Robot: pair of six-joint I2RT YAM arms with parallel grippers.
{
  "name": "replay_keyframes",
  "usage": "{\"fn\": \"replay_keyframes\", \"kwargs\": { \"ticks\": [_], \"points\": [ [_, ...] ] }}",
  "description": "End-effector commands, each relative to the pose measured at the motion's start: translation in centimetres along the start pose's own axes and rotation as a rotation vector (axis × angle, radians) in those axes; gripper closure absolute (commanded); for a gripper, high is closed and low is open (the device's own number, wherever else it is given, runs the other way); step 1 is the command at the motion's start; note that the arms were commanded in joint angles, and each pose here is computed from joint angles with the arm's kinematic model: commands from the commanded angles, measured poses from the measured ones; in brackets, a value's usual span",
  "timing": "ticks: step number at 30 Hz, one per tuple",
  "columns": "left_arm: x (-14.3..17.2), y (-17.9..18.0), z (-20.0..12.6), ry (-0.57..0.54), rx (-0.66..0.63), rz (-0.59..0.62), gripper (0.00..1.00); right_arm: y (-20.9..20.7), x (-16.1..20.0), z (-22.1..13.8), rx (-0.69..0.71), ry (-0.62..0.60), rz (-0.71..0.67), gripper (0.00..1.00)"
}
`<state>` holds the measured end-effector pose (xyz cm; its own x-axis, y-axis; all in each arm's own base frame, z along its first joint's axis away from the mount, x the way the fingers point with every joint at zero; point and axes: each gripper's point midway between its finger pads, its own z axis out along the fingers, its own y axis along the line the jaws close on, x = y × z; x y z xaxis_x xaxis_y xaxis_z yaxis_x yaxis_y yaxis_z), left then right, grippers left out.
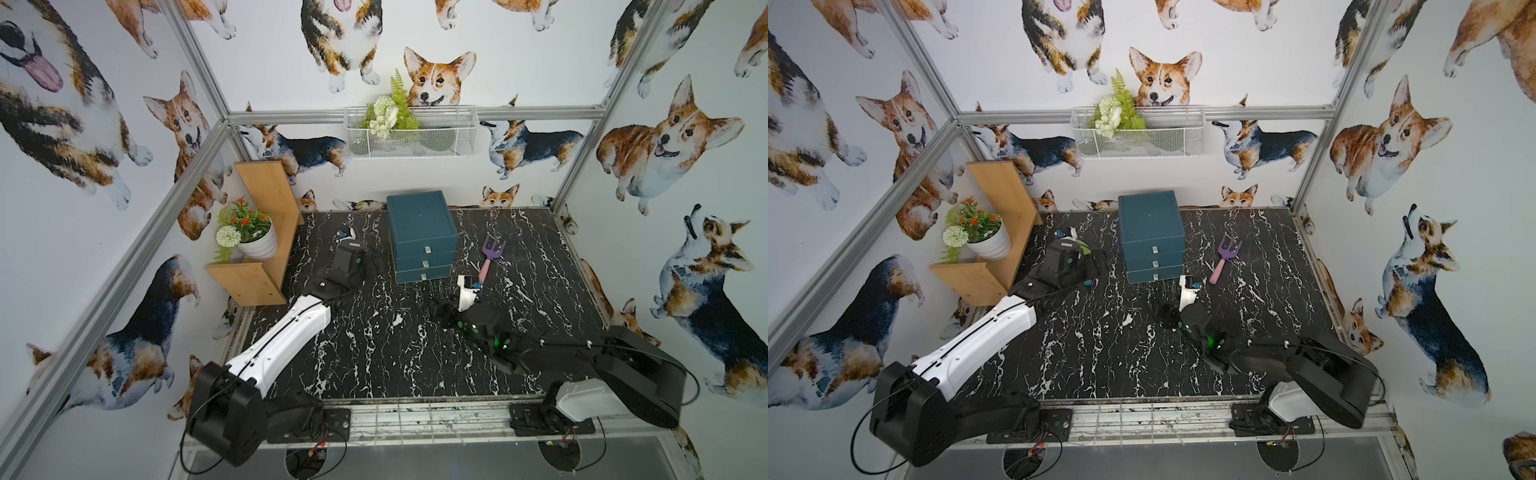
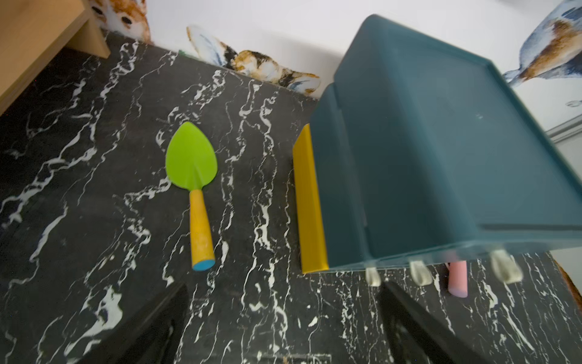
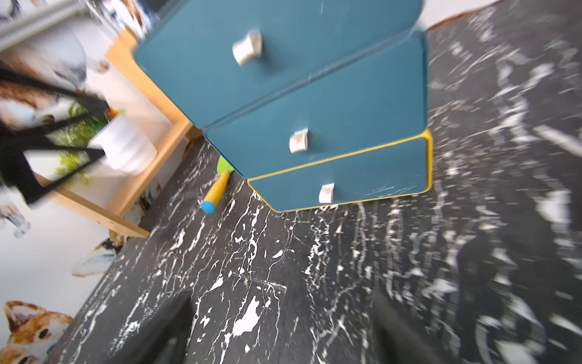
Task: Place the transparent tape into the drawer according to color
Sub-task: Close the drawer of the storage box, then reset both arms
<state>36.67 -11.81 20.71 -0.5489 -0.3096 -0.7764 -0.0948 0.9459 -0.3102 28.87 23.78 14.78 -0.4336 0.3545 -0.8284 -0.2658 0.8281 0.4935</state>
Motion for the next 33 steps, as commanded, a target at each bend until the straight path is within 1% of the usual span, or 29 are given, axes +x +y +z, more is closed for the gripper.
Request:
{"fn": "replay_keyframes", "kwargs": {
  "ticks": [1,2,5,6,8,10,12,14,16,18,22,24,27,30,32,33],
  "points": [
    [-1.6,0.2,-1.3,-0.104,0.023,-0.035,0.00,-3.7,-0.9,-2.3,0.177,-0.020,-0.054,0.00],
    [-1.9,0.2,-1.7,-0.130,0.031,-0.036,0.00,-3.4,-1.9,-3.0,0.171,-0.043,-0.068,0.00],
    [-3.4,0.5,-3.5,-0.277,0.069,-0.011,0.00,-3.7,-4.1,-4.3,0.207,-0.098,-0.143,0.00],
    [-2.5,1.4,-3.5,-0.301,0.057,0.010,0.00,-4.1,-4.6,-4.5,0.233,-0.104,-0.156,0.00],
    [-2.5,2.4,-3.9,-0.359,0.034,0.056,0.01,-5.3,-5.8,-4.7,0.298,-0.099,-0.139,0.00],
    [-2.6,3.5,-3.7,-0.393,-0.025,0.135,0.00,-5.8,-6.8,-4.5,0.293,-0.081,-0.132,0.00],
    [-2.9,5.0,-3.1,-0.412,-0.121,0.224,0.01,-6.5,-8.3,-5.0,0.326,-0.126,-0.125,0.00],
    [-2.9,6.9,-2.1,-0.422,-0.211,0.280,0.00,-6.4,-9.5,-5.5,0.320,-0.184,-0.144,0.00],
    [-2.6,9.5,-0.7,-0.404,-0.286,0.280,0.01,-6.3,-10.8,-6.1,0.319,-0.242,-0.179,0.00],
    [-2.3,11.1,0.5,-0.383,-0.321,0.269,0.01,-7.1,-11.7,-6.8,0.380,-0.286,-0.189,0.00],
    [-0.6,13.9,2.6,-0.374,-0.406,0.359,0.01,-9.1,-12.4,-6.7,0.473,-0.273,-0.209,0.00],
    [0.2,14.8,3.4,-0.374,-0.415,0.387,0.01,-9.9,-12.5,-6.7,0.491,-0.257,-0.200,0.00],
    [0.8,15.2,4.1,-0.409,-0.376,0.374,0.01,-11.0,-12.7,-7.0,0.496,-0.275,-0.182,0.00],
    [1.6,14.4,4.5,-0.446,-0.304,0.397,0.01,-12.2,-12.7,-7.7,0.499,-0.324,-0.190,0.00],
    [1.6,14.9,4.6,-0.437,-0.296,0.365,0.01,-13.0,-12.7,-8.3,0.503,-0.377,-0.233,0.00],
    [1.6,15.1,4.3,-0.455,-0.288,0.355,0.01,-13.6,-12.9,-8.7,0.521,-0.412,-0.250,0.00]
  ]
}}
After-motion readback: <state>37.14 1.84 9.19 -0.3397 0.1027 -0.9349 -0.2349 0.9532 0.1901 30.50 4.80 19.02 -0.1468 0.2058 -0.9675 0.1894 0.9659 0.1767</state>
